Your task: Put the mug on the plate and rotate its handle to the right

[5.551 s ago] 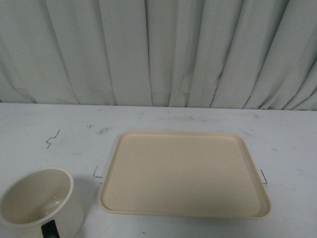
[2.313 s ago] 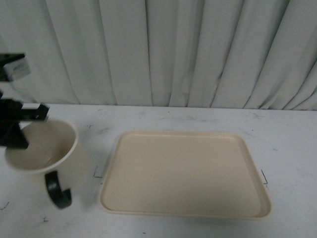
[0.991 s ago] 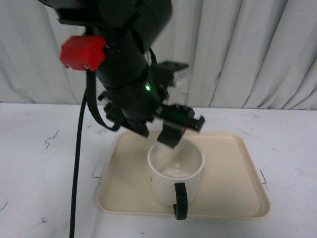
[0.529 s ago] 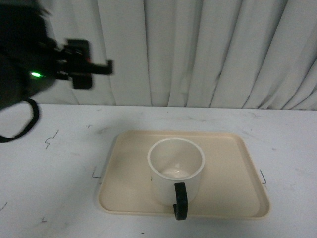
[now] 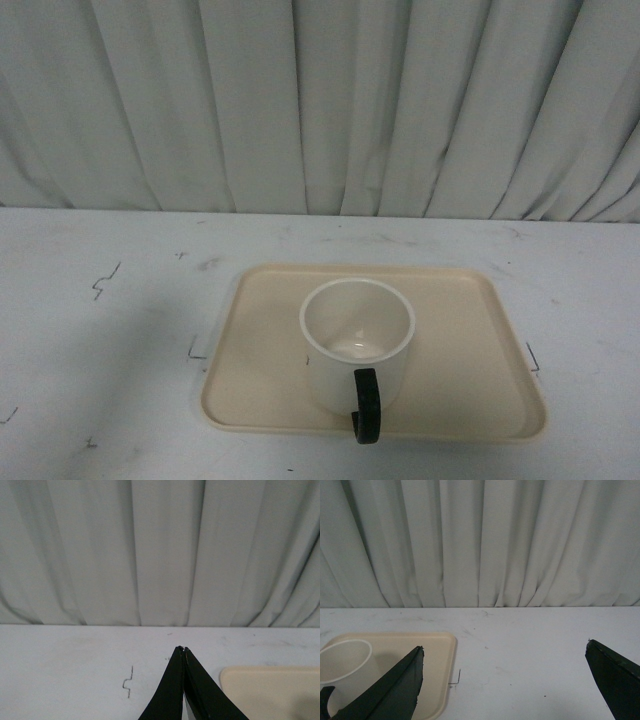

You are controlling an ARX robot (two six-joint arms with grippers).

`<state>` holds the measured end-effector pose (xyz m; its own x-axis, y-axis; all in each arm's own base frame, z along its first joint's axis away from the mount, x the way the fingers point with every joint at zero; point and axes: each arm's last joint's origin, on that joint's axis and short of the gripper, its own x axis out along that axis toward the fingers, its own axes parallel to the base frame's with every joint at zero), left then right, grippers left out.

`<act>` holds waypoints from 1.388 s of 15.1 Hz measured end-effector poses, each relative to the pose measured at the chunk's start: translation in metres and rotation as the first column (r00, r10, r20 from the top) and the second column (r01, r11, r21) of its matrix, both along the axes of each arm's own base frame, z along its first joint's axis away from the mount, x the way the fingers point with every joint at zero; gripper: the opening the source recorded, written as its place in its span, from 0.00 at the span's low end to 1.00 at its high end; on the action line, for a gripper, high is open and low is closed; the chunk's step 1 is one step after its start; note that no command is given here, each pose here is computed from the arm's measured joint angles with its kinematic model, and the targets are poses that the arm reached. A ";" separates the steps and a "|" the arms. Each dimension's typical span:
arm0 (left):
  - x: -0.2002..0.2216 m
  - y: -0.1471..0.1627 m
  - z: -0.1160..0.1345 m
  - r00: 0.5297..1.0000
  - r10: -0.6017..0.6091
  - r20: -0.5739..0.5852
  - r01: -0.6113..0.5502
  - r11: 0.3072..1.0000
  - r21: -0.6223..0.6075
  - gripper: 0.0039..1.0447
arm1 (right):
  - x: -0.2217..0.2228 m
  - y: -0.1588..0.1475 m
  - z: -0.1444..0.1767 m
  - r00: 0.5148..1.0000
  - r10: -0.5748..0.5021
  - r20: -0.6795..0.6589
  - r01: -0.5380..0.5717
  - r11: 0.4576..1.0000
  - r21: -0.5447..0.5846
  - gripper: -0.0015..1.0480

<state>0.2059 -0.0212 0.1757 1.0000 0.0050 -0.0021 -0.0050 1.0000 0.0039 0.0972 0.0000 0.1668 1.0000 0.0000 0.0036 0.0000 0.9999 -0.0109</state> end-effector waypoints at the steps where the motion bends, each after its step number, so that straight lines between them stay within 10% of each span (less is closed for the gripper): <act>1: -0.009 0.002 -0.005 1.000 -0.011 -0.005 0.011 1.000 0.000 0.01 | 0.000 0.000 0.000 1.000 0.000 0.000 0.000 1.000 0.000 0.94; 21: -0.085 0.021 -0.006 1.000 -0.003 0.010 0.003 1.000 -0.001 0.01 | 0.000 0.000 0.000 1.000 0.000 0.000 0.000 1.000 0.000 0.94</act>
